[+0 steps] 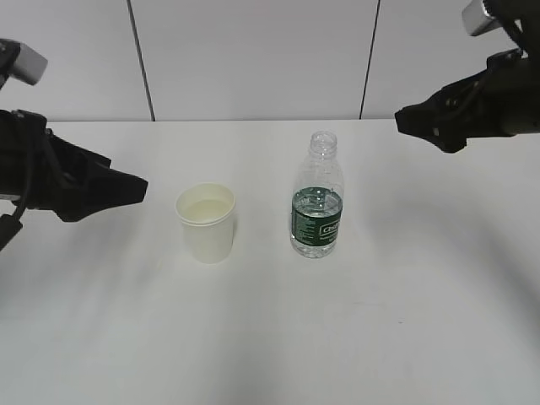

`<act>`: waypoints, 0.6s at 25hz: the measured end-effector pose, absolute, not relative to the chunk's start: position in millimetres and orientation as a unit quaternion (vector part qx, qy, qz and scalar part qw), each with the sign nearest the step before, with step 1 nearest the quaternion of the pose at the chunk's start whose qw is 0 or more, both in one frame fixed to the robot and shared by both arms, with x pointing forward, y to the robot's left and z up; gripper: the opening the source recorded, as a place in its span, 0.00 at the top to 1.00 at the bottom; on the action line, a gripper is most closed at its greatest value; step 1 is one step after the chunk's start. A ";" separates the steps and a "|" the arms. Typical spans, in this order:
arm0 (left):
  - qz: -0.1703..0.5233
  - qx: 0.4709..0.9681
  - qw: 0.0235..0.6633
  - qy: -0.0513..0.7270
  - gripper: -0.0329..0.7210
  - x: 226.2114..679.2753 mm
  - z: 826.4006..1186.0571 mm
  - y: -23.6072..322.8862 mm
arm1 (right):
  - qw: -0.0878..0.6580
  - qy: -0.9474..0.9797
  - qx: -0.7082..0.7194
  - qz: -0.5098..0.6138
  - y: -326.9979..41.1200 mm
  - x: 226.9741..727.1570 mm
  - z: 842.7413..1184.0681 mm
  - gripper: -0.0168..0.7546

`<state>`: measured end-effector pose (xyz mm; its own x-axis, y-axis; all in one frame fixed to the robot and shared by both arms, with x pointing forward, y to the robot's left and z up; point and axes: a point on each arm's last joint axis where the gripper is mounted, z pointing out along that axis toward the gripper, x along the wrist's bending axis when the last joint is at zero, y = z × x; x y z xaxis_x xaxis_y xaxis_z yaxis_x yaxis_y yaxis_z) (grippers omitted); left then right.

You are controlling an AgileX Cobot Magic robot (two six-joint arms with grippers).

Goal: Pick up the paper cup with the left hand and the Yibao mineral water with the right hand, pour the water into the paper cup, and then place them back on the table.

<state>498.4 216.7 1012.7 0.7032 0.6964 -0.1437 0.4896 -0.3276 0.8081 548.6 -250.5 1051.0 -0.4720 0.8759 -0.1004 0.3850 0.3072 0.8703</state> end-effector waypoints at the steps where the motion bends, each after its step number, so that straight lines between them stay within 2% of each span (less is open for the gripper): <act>1: 0.121 0.805 0.453 0.363 0.24 496.1 1017.5 216.8 | 0.303 0.748 0.416 0.418 -250.7 545.7 1056.8 0.21; 15: 0.207 0.769 0.522 0.305 0.25 447.9 1087.4 220.4 | 0.362 0.706 0.377 0.477 -251.5 500.9 1119.1 0.21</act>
